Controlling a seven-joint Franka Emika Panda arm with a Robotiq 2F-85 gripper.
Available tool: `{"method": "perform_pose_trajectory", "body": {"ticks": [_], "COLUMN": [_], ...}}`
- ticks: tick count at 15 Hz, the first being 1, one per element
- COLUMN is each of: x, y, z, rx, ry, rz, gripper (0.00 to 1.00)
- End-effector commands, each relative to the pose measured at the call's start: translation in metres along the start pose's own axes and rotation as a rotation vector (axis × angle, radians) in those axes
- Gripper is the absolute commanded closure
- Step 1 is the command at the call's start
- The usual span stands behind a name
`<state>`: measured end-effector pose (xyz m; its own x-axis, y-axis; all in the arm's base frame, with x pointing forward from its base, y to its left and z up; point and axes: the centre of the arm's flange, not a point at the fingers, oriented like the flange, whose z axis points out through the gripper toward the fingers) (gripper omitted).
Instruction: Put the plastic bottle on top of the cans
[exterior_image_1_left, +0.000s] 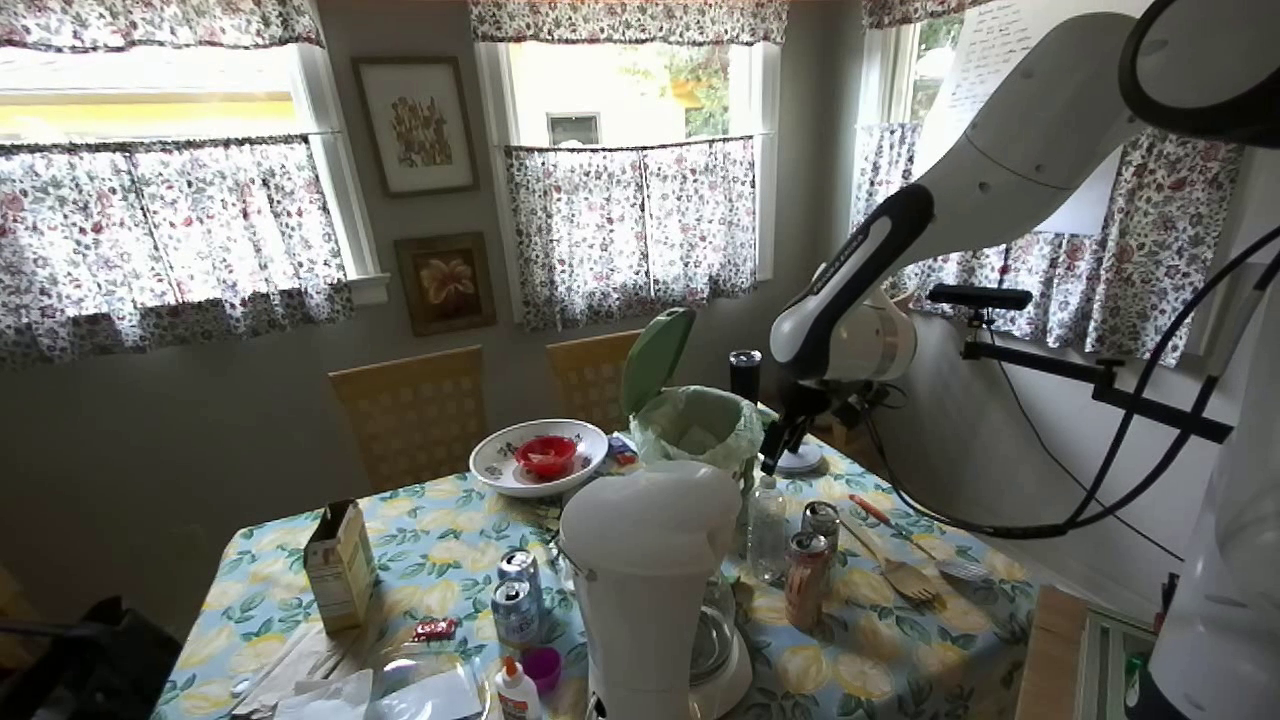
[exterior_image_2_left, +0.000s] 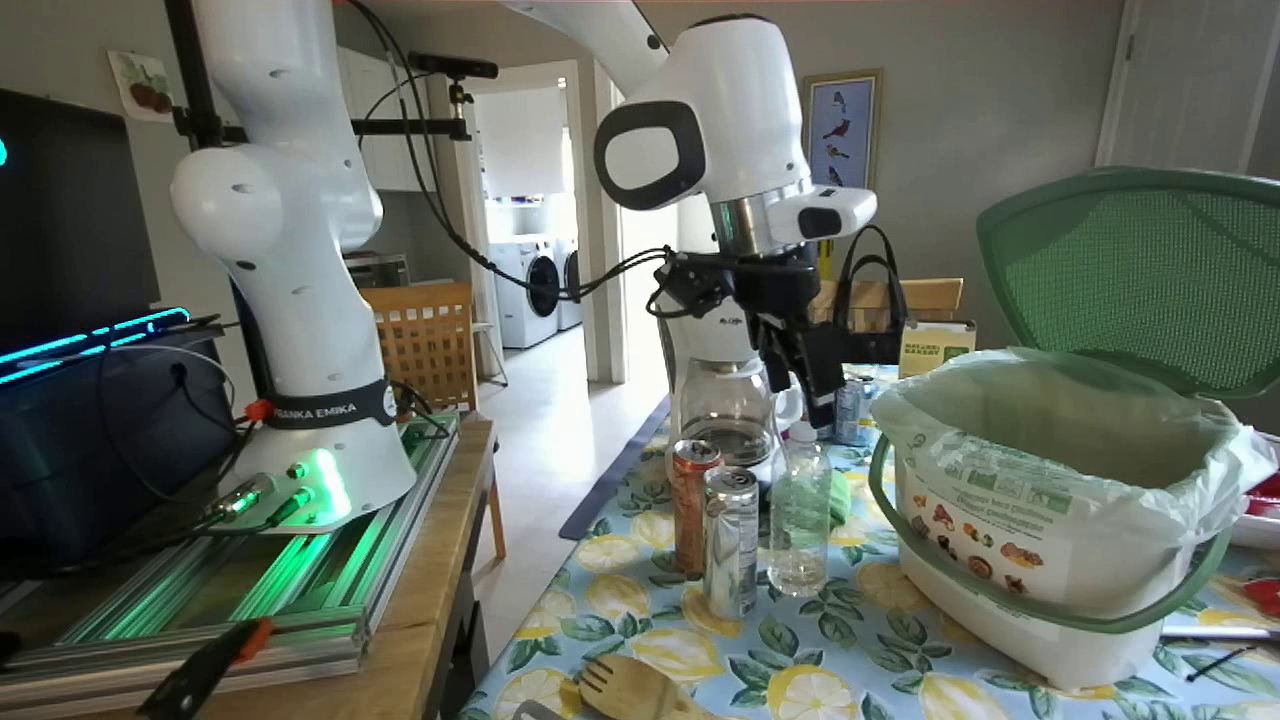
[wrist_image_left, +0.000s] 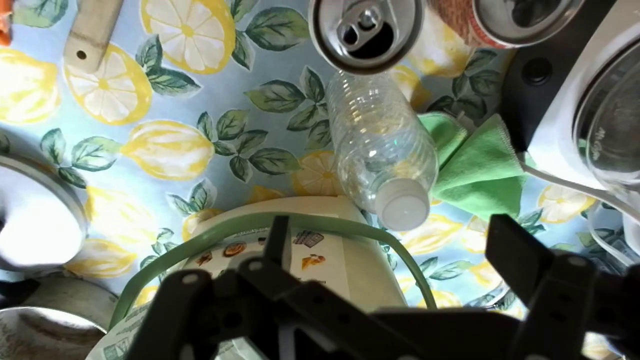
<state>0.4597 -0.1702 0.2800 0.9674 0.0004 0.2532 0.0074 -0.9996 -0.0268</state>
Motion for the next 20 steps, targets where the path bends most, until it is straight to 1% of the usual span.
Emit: {"method": "perform_pose_trajectory", "body": {"ticks": [1, 2, 3, 4, 5, 8, 12, 13, 14, 15, 16, 20], "x": [0.003, 0.003, 0.003, 0.003, 0.003, 0.005, 0.009, 0.010, 0.011, 0.012, 0.013, 0.017], "y": [0.000, -0.001, -0.001, -0.003, -0.004, -0.006, -0.006, -0.005, -0.004, -0.004, -0.003, -0.002], "z": [0.013, 0.016, 0.018, 0.020, 0.022, 0.026, 0.028, 0.028, 0.028, 0.028, 0.028, 0.029], "rx": [0.023, 0.024, 0.026, 0.026, 0.025, 0.026, 0.022, 0.019, 0.019, 0.018, 0.017, 0.015], "ry": [-0.017, -0.021, -0.025, -0.028, -0.030, -0.026, -0.022, -0.022, -0.021, -0.020, -0.019, -0.016], "rz": [0.001, 0.001, -0.001, -0.003, -0.007, -0.019, -0.026, -0.026, -0.026, -0.026, -0.026, -0.033], "gripper": [0.00, 0.02, 0.08, 0.27, 0.30, 0.54, 0.81, 0.55, 0.42, 0.42, 0.37, 0.09]}}
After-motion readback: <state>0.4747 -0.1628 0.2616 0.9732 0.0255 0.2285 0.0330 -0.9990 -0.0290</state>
